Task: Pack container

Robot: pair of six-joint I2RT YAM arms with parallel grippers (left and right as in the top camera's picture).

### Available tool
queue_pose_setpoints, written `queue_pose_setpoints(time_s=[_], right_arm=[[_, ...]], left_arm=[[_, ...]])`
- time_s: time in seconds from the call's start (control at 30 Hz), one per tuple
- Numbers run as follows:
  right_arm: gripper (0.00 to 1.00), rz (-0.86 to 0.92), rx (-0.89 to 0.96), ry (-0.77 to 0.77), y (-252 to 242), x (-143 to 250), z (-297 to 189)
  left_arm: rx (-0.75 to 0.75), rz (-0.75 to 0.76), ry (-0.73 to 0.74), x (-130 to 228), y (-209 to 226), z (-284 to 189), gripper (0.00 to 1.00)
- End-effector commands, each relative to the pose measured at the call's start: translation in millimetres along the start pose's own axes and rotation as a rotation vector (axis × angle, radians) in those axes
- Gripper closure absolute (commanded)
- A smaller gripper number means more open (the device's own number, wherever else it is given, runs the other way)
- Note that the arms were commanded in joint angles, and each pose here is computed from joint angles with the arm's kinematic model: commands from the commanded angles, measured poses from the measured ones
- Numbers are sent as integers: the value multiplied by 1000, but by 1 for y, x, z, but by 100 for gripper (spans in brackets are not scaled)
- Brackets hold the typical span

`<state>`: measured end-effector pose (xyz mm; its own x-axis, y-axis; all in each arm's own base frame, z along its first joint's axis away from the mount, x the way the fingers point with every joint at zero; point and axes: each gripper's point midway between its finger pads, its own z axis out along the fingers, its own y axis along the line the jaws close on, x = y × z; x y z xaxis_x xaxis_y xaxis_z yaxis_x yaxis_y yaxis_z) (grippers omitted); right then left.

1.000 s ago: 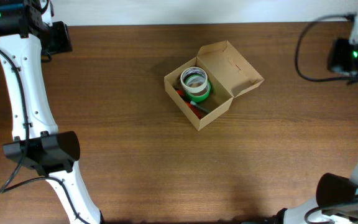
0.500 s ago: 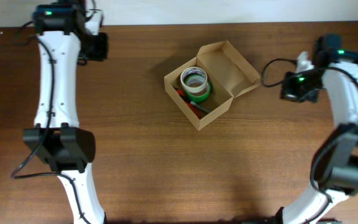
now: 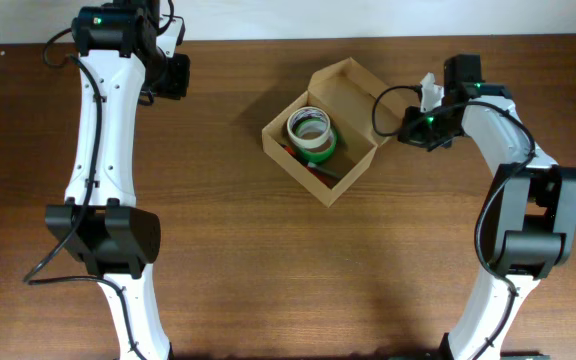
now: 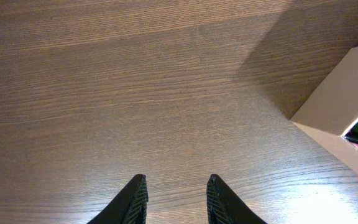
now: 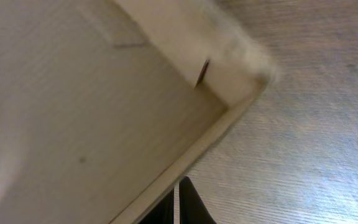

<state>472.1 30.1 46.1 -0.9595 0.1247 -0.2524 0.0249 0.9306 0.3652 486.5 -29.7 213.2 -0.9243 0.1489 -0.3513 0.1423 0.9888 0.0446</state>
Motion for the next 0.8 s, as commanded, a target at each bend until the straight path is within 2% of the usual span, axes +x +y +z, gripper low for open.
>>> queue_pose_setpoints(time_s=[0.0, 0.27, 0.47, 0.6, 0.77], right_arm=[[95, -67, -90, -5, 26, -1, 4], [94, -244, -169, 8, 73, 7, 15], [94, -333, -193, 6, 98, 11, 22], [94, -338, -161, 3, 96, 10, 24], [94, -272, -77, 23, 69, 11, 21]], left_arm=[[-8, 16, -8, -1, 3, -2, 66], [16, 11, -48, -11, -4, 0, 57], [23, 25, -49, -13, -12, 4, 56], [27, 37, -44, -14, -19, 9, 55], [33, 23, 3, -10, -21, 33, 55]])
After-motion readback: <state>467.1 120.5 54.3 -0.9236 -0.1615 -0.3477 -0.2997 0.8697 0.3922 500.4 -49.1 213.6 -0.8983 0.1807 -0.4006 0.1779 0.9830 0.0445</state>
